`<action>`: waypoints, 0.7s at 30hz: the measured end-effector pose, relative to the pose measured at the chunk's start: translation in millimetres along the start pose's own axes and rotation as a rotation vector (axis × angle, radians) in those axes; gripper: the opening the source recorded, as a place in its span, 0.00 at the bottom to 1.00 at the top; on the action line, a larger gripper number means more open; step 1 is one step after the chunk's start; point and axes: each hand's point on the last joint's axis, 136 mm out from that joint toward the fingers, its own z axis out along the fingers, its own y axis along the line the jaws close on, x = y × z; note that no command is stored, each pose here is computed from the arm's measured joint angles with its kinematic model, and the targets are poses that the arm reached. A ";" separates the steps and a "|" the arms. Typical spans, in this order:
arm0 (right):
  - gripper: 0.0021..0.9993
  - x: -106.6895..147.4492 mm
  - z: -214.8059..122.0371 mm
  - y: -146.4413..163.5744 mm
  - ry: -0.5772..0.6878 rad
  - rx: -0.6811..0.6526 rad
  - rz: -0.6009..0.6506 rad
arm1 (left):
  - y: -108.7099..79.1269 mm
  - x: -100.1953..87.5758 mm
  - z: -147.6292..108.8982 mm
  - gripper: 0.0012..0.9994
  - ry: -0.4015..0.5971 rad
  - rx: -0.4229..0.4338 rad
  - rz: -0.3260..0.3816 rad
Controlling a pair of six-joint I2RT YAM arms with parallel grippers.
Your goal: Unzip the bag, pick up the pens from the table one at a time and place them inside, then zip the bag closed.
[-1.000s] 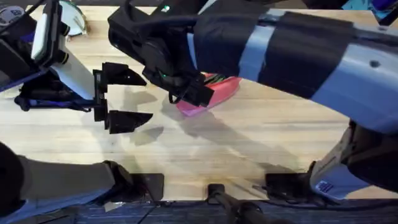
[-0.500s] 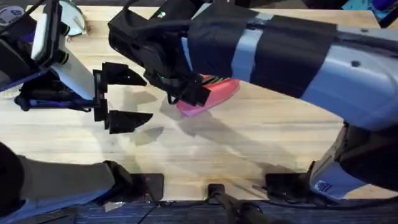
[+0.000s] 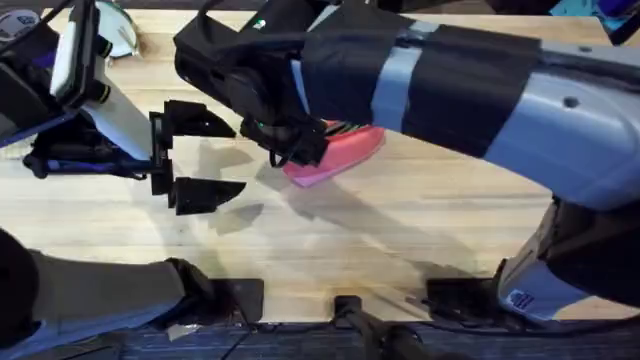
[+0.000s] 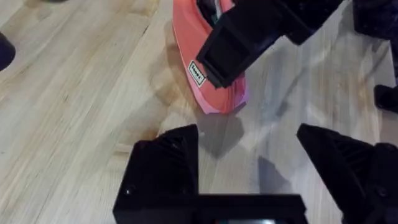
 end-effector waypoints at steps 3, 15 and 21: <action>0.38 0.0 0.0 -0.4 0.000 0.002 0.000 | 0.0 0.0 0.0 0.99 0.000 0.000 0.000; 0.12 0.2 0.0 -3.0 0.001 0.012 -0.004 | 0.0 0.0 0.0 0.99 0.000 0.000 0.000; 0.03 0.2 0.0 -3.6 0.001 0.014 -0.012 | 0.0 0.0 0.0 0.99 0.000 0.000 0.000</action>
